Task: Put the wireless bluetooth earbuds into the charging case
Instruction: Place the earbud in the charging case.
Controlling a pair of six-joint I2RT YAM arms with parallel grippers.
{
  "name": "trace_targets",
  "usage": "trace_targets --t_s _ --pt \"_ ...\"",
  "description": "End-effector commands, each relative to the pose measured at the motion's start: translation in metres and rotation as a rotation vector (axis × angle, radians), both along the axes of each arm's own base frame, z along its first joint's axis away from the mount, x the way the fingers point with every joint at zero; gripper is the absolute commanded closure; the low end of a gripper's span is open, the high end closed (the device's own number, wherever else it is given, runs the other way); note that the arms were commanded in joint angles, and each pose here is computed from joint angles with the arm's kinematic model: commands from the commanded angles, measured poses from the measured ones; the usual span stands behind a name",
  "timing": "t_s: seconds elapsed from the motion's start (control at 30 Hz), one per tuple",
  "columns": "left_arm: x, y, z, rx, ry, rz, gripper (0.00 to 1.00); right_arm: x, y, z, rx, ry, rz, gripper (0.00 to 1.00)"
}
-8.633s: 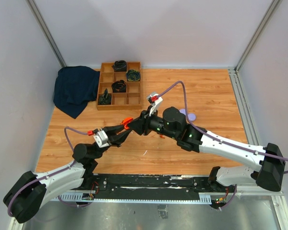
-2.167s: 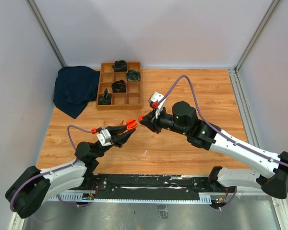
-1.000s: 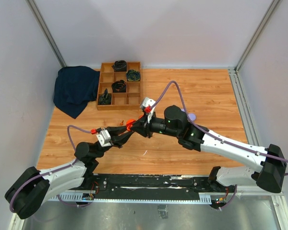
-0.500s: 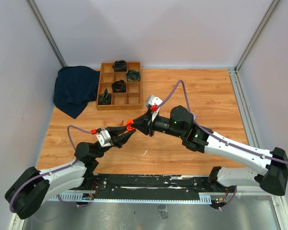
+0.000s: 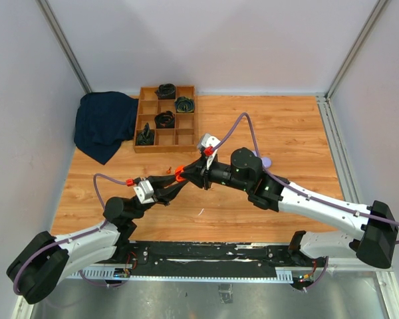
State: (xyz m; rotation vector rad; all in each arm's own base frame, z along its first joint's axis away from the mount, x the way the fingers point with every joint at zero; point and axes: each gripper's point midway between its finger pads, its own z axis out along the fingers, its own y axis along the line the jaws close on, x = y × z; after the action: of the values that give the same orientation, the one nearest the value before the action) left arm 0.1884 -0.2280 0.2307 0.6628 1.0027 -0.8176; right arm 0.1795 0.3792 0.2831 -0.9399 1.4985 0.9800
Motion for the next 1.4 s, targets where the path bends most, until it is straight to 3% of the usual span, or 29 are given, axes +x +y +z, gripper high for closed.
trace_targets --t_s 0.0,0.33,0.6,1.1,1.37 --pt "-0.017 0.010 -0.042 0.046 0.051 -0.010 1.00 -0.001 0.001 -0.004 0.001 -0.006 -0.011 0.85" --pt "-0.016 0.011 -0.043 0.045 0.055 -0.007 1.00 -0.001 -0.005 -0.010 -0.022 -0.011 -0.024 0.85" --pt "-0.015 0.011 -0.043 0.044 0.058 -0.004 1.00 -0.009 -0.005 0.001 -0.015 -0.026 0.022 0.70" --pt "-0.017 0.007 -0.044 0.056 0.059 -0.026 1.00 -0.022 0.007 0.006 -0.075 -0.024 0.140 0.63" --pt "-0.018 0.004 -0.046 0.067 0.062 -0.042 1.00 -0.019 -0.005 0.015 -0.098 -0.082 0.115 0.58"
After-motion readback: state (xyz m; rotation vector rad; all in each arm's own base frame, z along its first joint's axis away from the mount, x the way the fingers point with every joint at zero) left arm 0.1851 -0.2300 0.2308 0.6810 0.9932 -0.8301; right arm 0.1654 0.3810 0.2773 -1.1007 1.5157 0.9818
